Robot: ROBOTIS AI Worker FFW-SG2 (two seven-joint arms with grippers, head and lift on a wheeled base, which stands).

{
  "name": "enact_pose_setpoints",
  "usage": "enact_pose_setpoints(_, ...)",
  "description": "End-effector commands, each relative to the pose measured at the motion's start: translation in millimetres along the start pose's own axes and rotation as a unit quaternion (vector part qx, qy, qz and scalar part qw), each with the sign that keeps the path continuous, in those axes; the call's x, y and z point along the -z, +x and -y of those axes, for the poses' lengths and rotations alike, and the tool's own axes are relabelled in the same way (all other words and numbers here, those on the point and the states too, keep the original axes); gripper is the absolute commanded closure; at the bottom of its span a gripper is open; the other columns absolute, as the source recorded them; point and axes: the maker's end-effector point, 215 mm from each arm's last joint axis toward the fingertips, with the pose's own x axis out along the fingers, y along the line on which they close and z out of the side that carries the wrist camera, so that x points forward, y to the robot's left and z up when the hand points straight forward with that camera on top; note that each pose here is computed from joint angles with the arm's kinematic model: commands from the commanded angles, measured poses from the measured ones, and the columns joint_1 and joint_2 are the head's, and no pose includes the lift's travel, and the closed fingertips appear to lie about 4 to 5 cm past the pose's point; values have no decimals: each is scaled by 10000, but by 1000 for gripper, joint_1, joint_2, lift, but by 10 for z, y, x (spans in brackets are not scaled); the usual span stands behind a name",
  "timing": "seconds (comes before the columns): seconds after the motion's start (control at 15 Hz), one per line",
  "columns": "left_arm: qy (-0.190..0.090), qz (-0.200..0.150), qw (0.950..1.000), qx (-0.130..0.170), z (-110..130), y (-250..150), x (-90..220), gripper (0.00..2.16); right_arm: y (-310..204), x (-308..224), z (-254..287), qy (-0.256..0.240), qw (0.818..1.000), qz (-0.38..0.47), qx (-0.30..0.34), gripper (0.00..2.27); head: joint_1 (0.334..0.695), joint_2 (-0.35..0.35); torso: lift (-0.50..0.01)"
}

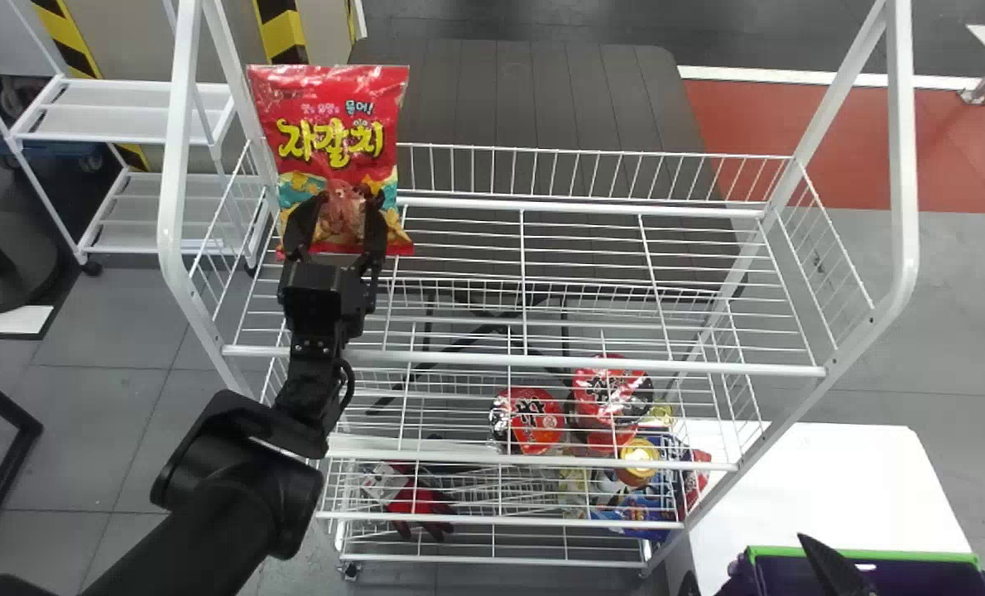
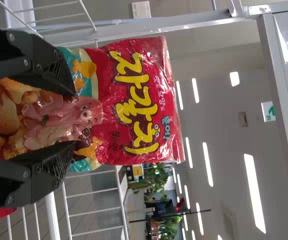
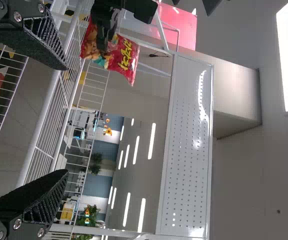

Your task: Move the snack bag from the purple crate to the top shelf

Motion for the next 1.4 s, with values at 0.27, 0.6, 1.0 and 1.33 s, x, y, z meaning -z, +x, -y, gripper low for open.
enact_pose_setpoints(0.27, -51, 4, 10000, -65, -69, 5, 0, 100, 29, 19, 2, -4, 10000, -3, -9, 73, 695, -32, 0)
enact_pose_setpoints(0.6, -289, 68, 9996, 25, 39, -297, -33, 93, 64, 96, 39, 20, 9999, -100, 47, 76, 695, -29, 0)
enact_pose_setpoints(1.0, -242, -336, 9991, 83, -262, -881, -578, 93, 256, 61, 69, -1, 10000, -82, 57, 63, 695, -31, 0)
enact_pose_setpoints(1.33, -251, -53, 9996, -87, -583, -1644, -1088, 93, 699, -28, 283, 175, 9964, -756, 343, 80, 695, 5, 0)
